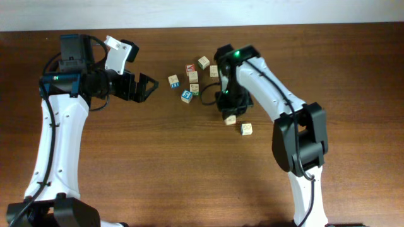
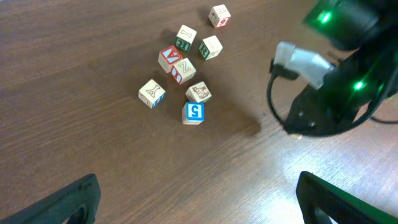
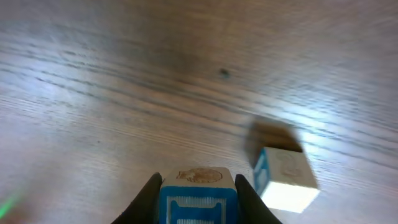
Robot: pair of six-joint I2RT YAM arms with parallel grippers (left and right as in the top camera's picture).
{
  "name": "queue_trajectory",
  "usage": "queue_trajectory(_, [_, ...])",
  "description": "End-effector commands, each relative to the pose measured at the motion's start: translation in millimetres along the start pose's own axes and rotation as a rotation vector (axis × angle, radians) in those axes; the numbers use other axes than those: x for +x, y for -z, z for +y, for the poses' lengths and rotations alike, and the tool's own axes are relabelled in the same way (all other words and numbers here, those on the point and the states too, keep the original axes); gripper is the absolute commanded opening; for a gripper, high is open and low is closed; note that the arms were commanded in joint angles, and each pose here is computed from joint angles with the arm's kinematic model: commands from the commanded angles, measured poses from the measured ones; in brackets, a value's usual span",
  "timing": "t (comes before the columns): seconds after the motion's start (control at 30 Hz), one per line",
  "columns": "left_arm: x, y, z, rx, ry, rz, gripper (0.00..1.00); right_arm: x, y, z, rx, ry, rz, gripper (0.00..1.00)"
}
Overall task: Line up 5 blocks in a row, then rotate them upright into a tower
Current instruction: 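Place the block beside the first block and open the right gripper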
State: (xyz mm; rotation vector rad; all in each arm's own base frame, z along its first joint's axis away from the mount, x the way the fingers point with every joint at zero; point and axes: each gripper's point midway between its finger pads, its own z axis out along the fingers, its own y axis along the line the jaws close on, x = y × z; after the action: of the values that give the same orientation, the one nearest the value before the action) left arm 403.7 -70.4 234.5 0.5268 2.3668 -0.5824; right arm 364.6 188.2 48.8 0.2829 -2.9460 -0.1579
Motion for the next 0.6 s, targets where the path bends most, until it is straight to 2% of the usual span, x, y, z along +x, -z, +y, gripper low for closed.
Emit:
queue_trajectory(0.0, [-7, 3, 0, 0.009, -0.013, -0.021, 0.99, 6, -15, -10, 0.047, -0.022, 0.028, 0.23])
queue_trajectory(0.43, [-7, 3, 0, 0.008, -0.013, -0.021, 0.99, 12, -26, -22, 0.103, -0.050, 0.049, 0.24])
queue_trajectory(0.47, [-7, 3, 0, 0.008, -0.014, -0.021, 0.99, 11, -26, -22, 0.103, -0.050, 0.046, 0.27])
queue_trajectory(0.5, [-7, 3, 0, 0.009, -0.013, -0.021, 0.99, 11, -26, -22, 0.103, -0.049, 0.045, 0.37])
queue_trajectory(0.53, [-7, 3, 0, 0.009, -0.013, -0.021, 0.99, 11, -26, -22, 0.102, -0.049, 0.043, 0.41])
queue_trajectory(0.57, [-7, 3, 0, 0.009, -0.014, -0.021, 0.99, 10, -27, -22, 0.102, -0.049, 0.042, 0.41])
